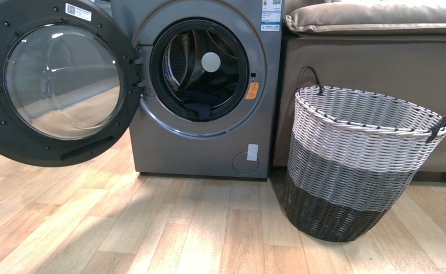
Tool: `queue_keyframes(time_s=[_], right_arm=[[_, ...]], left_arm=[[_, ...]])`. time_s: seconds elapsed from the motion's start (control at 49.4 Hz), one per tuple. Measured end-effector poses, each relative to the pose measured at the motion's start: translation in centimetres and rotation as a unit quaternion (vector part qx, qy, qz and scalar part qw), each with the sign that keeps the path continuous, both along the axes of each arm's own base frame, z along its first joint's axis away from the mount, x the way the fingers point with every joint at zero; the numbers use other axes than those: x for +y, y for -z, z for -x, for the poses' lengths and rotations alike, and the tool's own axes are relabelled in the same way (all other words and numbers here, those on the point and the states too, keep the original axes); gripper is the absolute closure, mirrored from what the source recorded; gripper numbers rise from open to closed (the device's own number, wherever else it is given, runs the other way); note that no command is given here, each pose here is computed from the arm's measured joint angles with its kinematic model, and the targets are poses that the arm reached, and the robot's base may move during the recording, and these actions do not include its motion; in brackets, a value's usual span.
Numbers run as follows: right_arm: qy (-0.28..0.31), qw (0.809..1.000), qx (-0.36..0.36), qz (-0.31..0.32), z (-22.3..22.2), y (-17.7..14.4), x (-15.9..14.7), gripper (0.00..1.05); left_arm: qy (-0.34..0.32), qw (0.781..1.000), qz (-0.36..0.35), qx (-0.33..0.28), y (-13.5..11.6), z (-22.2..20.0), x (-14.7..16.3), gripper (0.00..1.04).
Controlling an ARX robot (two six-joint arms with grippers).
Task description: Collect clothes from washing machine
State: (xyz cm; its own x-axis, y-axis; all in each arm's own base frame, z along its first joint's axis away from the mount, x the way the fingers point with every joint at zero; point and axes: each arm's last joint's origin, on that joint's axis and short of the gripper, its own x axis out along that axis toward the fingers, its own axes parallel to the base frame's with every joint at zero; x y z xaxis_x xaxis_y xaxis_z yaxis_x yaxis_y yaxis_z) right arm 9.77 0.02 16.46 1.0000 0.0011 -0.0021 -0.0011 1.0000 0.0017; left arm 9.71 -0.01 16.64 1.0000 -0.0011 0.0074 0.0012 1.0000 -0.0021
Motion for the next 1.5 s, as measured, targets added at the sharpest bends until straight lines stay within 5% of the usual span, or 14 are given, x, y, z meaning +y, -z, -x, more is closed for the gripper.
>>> queue_keyframes(time_s=[1.499], right_arm=[[-0.001,1.0,0.0,0.0,0.0,0.0,0.0,0.08]], left_arm=[[-0.002,1.0,0.0,0.001,0.02,-0.01,0.01,0.06]])
